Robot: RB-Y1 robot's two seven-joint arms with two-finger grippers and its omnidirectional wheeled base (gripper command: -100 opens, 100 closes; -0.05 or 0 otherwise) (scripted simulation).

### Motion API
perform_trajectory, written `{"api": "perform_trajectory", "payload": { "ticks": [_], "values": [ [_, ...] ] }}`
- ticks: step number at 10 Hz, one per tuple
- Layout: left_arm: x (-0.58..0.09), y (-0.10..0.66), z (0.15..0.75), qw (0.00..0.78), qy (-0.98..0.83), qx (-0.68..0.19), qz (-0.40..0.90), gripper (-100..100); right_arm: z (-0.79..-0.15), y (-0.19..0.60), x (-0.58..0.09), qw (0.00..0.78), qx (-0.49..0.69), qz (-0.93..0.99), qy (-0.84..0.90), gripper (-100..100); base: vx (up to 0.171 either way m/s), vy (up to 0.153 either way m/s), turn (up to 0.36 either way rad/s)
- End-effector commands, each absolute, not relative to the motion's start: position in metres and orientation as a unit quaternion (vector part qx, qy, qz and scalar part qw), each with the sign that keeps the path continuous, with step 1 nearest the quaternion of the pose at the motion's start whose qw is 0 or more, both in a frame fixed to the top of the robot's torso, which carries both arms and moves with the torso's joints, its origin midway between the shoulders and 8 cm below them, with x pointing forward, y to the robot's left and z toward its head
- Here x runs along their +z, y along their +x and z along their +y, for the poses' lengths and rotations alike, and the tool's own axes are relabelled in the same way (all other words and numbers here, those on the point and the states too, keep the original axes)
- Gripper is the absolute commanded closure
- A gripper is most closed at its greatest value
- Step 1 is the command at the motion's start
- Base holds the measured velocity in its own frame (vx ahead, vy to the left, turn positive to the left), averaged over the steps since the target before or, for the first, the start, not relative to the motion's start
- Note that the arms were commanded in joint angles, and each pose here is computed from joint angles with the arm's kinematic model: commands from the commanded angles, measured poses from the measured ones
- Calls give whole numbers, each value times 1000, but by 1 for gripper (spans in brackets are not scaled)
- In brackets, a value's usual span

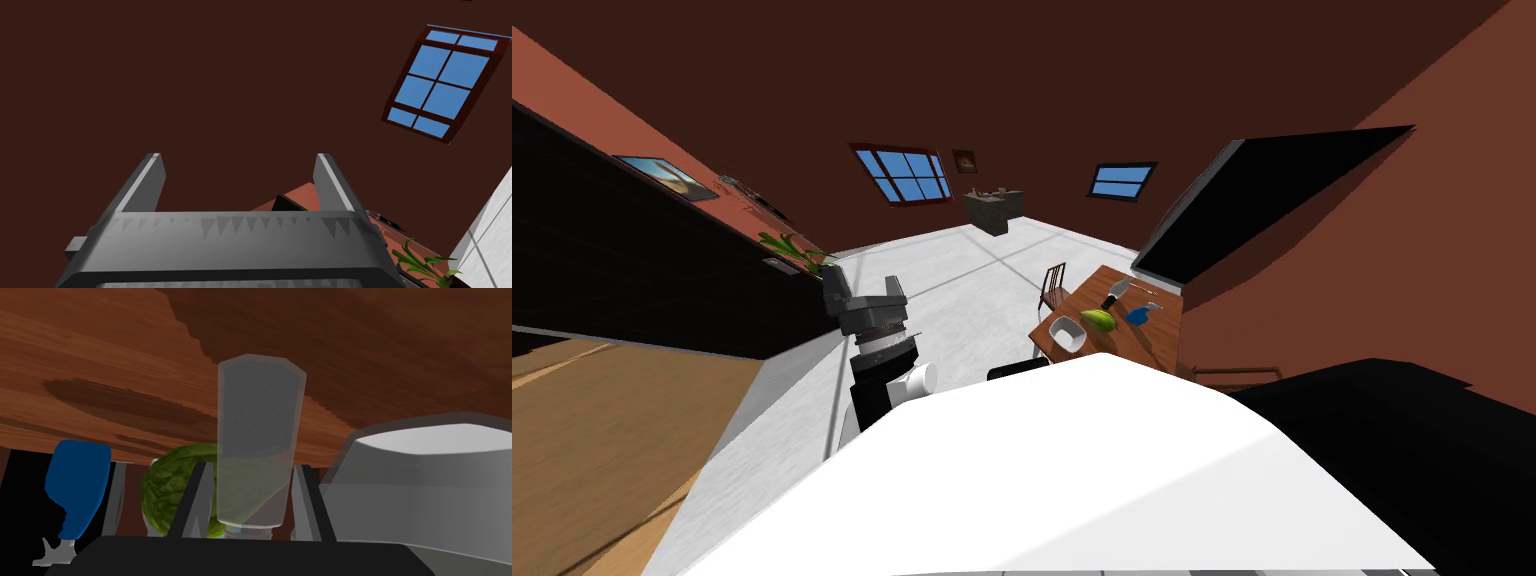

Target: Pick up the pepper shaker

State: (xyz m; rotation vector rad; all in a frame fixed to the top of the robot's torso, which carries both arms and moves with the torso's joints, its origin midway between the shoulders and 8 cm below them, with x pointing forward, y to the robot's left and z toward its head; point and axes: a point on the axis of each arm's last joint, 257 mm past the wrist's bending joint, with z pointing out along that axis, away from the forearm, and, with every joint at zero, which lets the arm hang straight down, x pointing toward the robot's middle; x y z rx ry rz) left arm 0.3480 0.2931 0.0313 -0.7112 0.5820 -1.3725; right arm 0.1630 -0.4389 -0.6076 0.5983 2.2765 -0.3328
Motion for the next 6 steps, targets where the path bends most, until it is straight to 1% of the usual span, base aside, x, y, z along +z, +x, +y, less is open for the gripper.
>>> {"api": "perform_trajectory", "payload": {
  "ticks": [1,2,3,5,6],
  "values": [
    [31,348,293,678,-317,-611,259,0,-458,152,-607,370,-138,884,251,100,-48,81,265],
    [31,348,293,678,-317,-611,259,0,-473,142,-607,366,-144,880,267,100,-65,87,366],
    [31,348,293,678,-317,-611,259,0,-478,149,-601,375,-147,876,264,100,-56,71,93],
    [31,348,293,678,-317,-611,259,0,-473,141,-607,365,-144,880,267,100,-13,17,-39],
    [31,348,293,678,-317,-611,259,0,-488,132,-606,363,-150,875,283,100,-30,41,275]
  ]
}}
